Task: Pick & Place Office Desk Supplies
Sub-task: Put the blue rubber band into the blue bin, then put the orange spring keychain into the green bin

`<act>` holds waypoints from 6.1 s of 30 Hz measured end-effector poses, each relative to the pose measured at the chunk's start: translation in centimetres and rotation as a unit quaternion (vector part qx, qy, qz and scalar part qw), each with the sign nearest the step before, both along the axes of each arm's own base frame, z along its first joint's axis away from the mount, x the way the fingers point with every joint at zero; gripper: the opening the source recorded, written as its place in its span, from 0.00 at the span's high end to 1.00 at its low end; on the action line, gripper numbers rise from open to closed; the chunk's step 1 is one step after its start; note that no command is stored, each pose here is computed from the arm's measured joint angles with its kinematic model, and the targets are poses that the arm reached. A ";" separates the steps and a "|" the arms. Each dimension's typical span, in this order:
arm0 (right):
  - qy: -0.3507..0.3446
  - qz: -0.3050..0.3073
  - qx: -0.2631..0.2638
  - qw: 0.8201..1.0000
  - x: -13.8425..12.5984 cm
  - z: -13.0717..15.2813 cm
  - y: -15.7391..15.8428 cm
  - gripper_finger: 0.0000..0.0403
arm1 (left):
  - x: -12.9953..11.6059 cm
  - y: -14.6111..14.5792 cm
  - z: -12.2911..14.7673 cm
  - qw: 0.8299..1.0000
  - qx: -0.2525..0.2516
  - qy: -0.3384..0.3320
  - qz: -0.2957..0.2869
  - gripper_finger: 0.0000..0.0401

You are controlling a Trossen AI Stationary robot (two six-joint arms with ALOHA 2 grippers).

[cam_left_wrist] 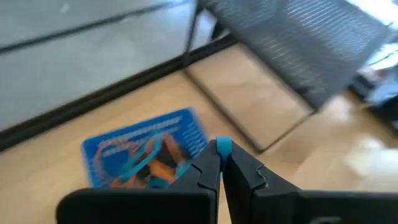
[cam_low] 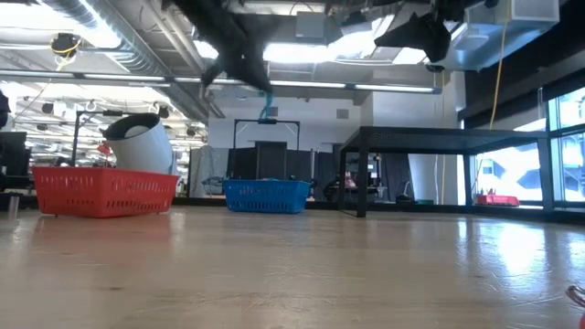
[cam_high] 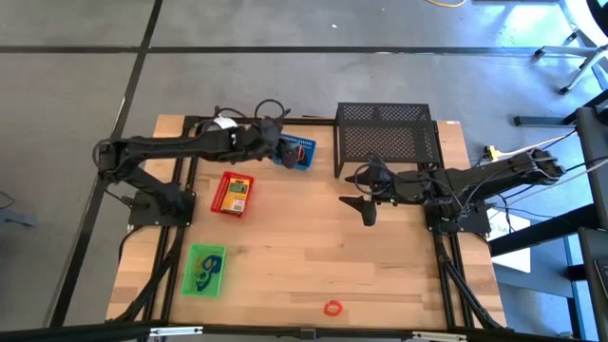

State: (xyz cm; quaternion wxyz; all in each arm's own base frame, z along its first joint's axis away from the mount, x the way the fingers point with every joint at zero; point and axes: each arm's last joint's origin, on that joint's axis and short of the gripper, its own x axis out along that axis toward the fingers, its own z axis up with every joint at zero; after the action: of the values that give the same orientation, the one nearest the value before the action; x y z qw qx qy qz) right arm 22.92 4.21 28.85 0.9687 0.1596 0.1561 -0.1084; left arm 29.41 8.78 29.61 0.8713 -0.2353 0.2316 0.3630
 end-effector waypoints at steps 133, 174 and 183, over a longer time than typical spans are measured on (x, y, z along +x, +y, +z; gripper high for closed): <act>0.301 0.384 -0.146 0.861 9.0 -18.1 12.6 0.98 | -0.7 -20.1 -2.0 0.984 -0.021 -0.176 -0.020 0.55; 0.005 0.055 -0.265 0.963 6.1 2.3 2.8 0.97 | 1.1 -18.3 2.1 0.952 0.101 -0.229 -0.178 0.45; -0.022 0.057 -0.387 0.920 6.3 3.6 2.8 0.96 | 1.1 -17.5 2.8 0.942 0.232 -0.184 -0.157 0.42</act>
State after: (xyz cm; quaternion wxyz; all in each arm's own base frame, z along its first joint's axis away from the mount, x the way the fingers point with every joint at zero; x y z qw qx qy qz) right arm 29.24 7.04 32.47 0.9627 -0.2342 0.0893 -0.1014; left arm 30.55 -8.76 32.44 0.9752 -0.0498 0.0107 0.2155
